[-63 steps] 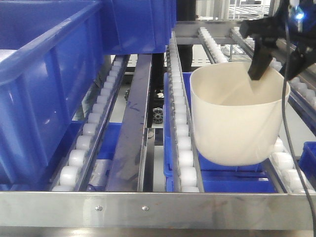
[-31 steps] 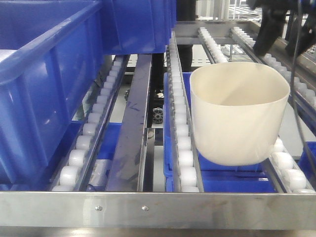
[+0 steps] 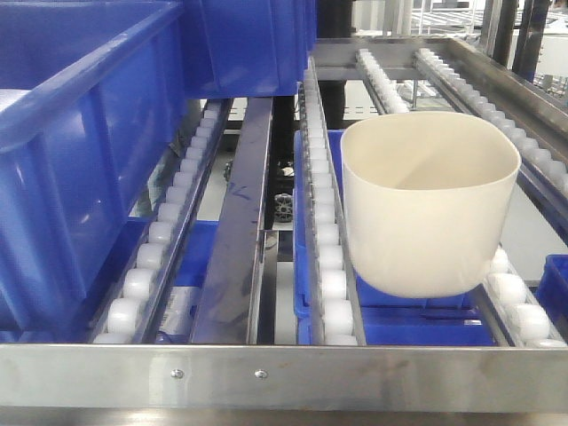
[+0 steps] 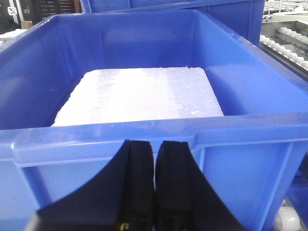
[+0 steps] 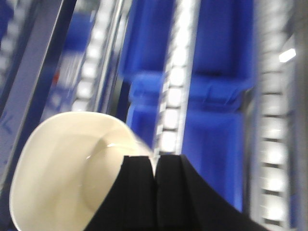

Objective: Move white bin to right shelf second layer

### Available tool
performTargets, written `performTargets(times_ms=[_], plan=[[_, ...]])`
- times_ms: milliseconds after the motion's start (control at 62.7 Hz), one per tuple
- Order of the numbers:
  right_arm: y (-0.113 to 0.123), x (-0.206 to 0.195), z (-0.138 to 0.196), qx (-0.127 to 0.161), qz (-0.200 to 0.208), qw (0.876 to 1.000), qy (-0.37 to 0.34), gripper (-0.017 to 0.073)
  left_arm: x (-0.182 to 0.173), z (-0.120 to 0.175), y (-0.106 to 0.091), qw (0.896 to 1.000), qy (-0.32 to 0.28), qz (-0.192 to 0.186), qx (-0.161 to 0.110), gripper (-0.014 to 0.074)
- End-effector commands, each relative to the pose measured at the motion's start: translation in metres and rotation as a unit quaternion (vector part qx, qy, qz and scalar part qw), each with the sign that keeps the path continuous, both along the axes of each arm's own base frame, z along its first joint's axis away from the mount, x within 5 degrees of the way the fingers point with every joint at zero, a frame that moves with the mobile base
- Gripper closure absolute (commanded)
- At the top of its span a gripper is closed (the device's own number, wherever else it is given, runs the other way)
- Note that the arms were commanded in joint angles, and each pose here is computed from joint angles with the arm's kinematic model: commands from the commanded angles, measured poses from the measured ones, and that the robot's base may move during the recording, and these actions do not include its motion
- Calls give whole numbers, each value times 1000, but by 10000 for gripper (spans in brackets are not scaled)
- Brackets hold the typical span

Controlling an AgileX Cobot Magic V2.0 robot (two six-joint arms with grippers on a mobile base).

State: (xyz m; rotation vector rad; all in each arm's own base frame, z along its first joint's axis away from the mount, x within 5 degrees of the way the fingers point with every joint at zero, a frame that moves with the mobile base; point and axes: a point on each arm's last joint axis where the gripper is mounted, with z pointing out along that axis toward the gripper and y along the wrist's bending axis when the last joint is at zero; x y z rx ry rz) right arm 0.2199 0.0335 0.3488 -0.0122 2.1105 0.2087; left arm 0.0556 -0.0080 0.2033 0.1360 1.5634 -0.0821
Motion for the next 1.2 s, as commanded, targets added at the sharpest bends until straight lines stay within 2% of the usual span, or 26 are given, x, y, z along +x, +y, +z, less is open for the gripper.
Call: performTargets(times_ms=[0, 112, 287, 463, 1180], plan=[[-8, -24, 17, 9, -14, 994, -106, 511, 0, -4, 0, 1000, -30, 0, -9, 509], [-15, -50, 11, 13, -27, 987, -156, 511, 0, -4, 0, 1000, -30, 0, -9, 509], [-23, -89, -1, 20, -45, 969, -243, 511, 0, -4, 0, 1000, -30, 0, -9, 509], [-25, -103, -10, 24, -47, 959, -279, 511, 0, -4, 0, 1000, -30, 0, -9, 509], [-26, -110, -13, 23, -49, 959, -277, 510, 0, -4, 0, 1000, -30, 0, -9, 509]])
